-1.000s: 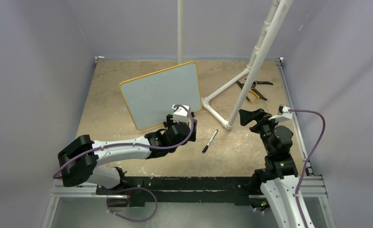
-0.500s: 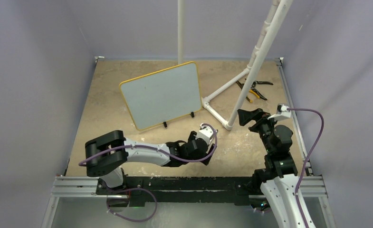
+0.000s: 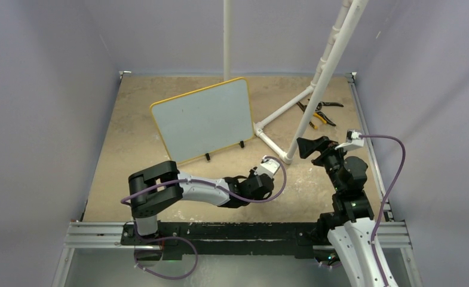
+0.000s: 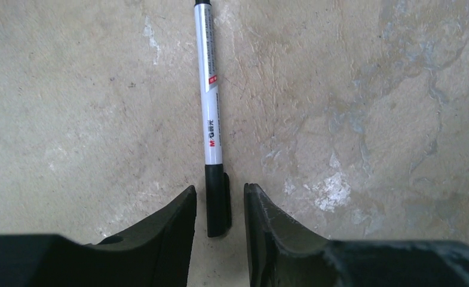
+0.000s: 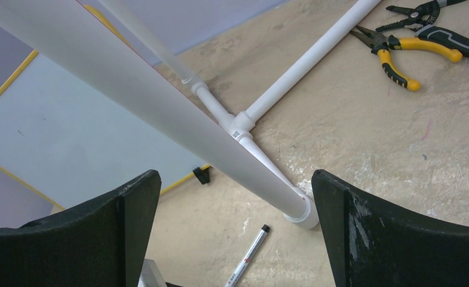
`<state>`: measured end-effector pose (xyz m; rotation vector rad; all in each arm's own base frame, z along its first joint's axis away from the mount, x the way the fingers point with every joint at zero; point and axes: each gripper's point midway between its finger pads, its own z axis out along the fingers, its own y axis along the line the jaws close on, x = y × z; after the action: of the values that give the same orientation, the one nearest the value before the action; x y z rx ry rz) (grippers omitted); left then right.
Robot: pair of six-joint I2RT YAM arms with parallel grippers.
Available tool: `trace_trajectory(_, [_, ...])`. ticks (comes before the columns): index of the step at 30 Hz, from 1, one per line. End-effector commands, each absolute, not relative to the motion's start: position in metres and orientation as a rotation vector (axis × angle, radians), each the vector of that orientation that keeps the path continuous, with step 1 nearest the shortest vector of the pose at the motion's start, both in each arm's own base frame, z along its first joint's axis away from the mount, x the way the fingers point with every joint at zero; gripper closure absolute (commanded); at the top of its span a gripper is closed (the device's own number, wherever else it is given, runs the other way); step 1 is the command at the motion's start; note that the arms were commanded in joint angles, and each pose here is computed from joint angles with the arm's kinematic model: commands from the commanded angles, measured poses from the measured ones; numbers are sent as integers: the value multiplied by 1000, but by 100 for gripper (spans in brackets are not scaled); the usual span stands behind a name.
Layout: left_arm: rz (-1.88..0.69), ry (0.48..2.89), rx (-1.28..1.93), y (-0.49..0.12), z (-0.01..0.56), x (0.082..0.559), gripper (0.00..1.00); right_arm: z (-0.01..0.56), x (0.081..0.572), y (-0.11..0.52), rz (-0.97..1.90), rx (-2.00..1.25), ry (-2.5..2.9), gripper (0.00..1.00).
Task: Write a sentence on the whiteboard
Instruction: Open the whiteboard marker at the center of the board.
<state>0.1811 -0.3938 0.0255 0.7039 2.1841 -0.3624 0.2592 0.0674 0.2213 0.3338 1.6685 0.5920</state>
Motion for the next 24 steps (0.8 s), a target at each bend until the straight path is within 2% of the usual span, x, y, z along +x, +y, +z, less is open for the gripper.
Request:
trace_trajectory(1, [-285,2164,652,-393,33,192,67,231,261,71,604,290,1632,1])
trace_trajectory(11, [-277,2215,689,-385,19,177,71,230,261,72,610,282,1637,1])
trace_trajectory(13, [-288,2216,713,-385,16,174,78,230,261,74,615,277,1639,1])
trace_trajectory(17, [-272,2225,739,-381,9,172,99,230,261,75,621,273,1646,1])
trace_trajectory(24, [-361,2094,684,-368,36,177,100,222,260,77,633,286,1684,1])
